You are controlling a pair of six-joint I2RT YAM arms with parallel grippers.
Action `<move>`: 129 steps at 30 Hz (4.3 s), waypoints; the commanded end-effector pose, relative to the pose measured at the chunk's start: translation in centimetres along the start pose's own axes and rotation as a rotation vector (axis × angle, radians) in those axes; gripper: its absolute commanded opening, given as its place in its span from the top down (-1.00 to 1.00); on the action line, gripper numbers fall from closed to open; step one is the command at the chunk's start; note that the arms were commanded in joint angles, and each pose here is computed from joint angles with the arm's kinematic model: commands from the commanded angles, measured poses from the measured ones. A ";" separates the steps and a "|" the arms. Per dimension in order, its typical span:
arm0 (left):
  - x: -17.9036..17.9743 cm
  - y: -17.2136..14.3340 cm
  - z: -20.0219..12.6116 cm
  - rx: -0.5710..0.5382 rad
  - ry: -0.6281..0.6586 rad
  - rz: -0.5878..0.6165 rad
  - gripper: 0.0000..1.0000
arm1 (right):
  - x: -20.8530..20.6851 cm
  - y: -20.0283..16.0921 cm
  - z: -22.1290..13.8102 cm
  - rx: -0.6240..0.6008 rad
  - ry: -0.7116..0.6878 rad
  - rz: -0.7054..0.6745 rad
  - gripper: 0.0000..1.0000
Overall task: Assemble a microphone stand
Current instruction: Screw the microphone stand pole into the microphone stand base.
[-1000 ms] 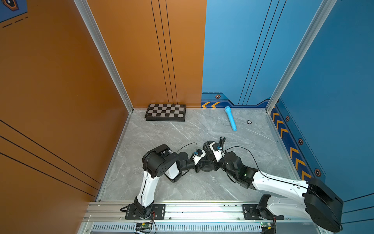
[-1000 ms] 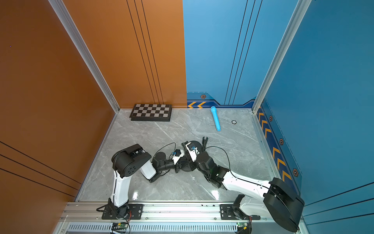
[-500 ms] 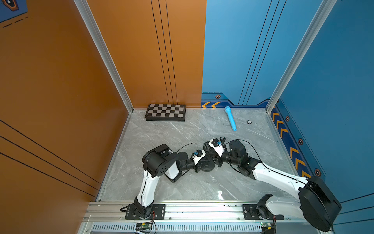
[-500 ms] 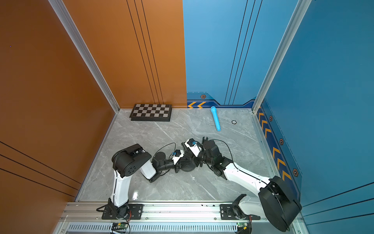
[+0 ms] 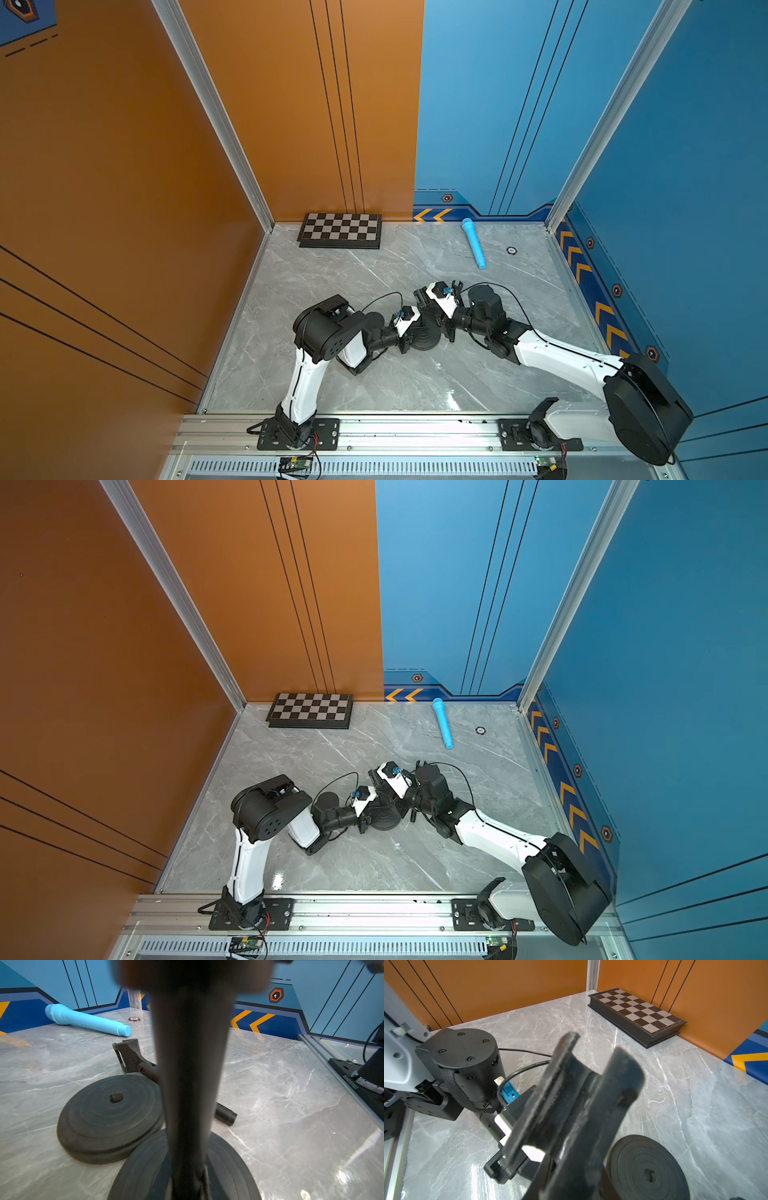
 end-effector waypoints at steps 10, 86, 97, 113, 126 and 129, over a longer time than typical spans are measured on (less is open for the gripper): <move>-3.1 -4.0 0.2 0.144 -0.073 -0.045 0.33 | 0.0 -3.1 -2.0 -0.068 -0.583 0.125 1.00; -4.6 -5.2 -0.5 0.177 -0.128 -0.125 0.75 | 3.1 -1.8 -4.9 0.053 -0.057 0.041 0.15; -4.6 -5.6 -0.5 0.189 -0.118 -0.124 0.72 | 1.1 -0.4 -3.6 0.066 0.016 -0.011 0.19; -4.4 -5.9 -0.4 0.199 -0.098 -0.143 0.44 | 0.5 -2.4 -4.3 -0.114 -0.427 0.133 1.00; -4.3 -6.0 -0.1 0.200 -0.090 -0.166 0.50 | 2.7 -2.0 -4.8 -0.029 -0.328 0.120 0.64; -4.1 -6.0 -0.2 0.201 -0.081 -0.187 0.55 | 2.9 -1.5 -5.3 -0.013 -0.211 0.122 0.21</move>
Point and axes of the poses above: each gripper's point midway between its finger pads, its own z axis out along the fingers, its own x axis along the line the jaws close on, y = z × x, the point moved 3 cm from there along -z, back along the fingers, and after that the axes turned 9 degrees about z, right-handed, at the moved point
